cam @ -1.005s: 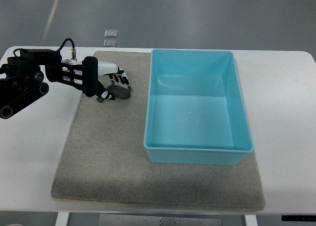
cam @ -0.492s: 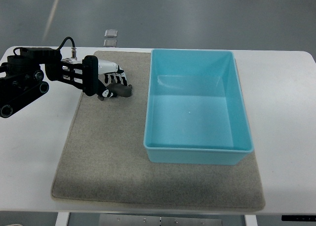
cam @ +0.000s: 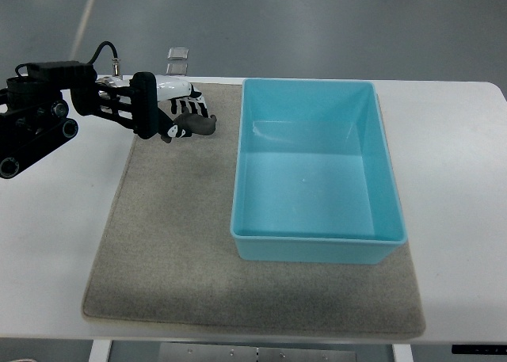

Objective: Place brown hippo in blue box with left hand
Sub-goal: 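Lift the hippo and carry it over the blue box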

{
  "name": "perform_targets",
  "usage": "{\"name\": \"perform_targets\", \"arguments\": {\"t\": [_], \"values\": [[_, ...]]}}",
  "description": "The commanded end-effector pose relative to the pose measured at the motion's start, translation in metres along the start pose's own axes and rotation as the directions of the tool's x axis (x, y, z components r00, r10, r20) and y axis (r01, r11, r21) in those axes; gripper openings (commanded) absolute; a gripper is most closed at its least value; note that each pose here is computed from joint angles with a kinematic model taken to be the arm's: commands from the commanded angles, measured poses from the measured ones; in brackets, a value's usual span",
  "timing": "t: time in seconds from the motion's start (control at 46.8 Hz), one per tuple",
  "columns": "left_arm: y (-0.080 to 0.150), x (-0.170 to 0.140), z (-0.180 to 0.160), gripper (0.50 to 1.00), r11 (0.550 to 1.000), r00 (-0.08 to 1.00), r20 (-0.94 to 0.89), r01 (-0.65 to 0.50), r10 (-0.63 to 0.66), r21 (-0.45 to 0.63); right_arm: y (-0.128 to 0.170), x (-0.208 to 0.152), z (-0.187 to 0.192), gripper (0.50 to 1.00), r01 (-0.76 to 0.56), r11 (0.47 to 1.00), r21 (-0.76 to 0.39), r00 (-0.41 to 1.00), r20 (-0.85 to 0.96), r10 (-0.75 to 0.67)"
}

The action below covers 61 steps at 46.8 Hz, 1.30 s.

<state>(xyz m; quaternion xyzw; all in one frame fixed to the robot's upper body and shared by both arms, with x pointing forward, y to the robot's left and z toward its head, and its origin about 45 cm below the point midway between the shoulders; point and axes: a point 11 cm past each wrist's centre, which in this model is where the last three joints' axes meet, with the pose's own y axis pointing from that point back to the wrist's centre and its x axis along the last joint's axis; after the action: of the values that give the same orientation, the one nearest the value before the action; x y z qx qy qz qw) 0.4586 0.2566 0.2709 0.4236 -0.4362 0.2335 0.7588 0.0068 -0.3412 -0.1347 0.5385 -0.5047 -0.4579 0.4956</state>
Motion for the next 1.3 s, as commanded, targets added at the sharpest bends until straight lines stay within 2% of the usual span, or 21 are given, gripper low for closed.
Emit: {"name": "perform_targets", "arguments": {"t": [0.0, 0.299, 0.663, 0.898, 1.283], "values": [[0.001, 0.014, 0.004, 0.5, 0.999, 0.999, 0.004, -0.04, 0.04, -0.011, 0.0, 0.0, 0.0, 0.936, 0.0, 1.0, 0.0, 1.0, 0.0, 0.0], [0.004, 0.051, 0.027, 0.5, 0.99, 0.992, 0.014, -0.124, 0.125, -0.071, 0.0, 0.0, 0.0, 0.936, 0.0, 1.0, 0.0, 1.0, 0.0, 0.0], [0.003, 0.059, 0.07, 0.5, 0.971, 0.988, 0.034, -0.14, 0.149, -0.192, 0.0, 0.0, 0.0, 0.936, 0.0, 1.0, 0.0, 1.0, 0.0, 0.0], [0.0, 0.055, 0.105, 0.5, 0.949, 0.988, 0.043, -0.133, 0.151, -0.286, 0.0, 0.0, 0.0, 0.936, 0.0, 1.0, 0.0, 1.0, 0.0, 0.0], [-0.025, 0.035, 0.147, 0.5, 0.919, 0.992, 0.013, -0.113, 0.127, -0.377, 0.0, 0.0, 0.0, 0.936, 0.0, 1.0, 0.0, 1.0, 0.0, 0.0]]}}
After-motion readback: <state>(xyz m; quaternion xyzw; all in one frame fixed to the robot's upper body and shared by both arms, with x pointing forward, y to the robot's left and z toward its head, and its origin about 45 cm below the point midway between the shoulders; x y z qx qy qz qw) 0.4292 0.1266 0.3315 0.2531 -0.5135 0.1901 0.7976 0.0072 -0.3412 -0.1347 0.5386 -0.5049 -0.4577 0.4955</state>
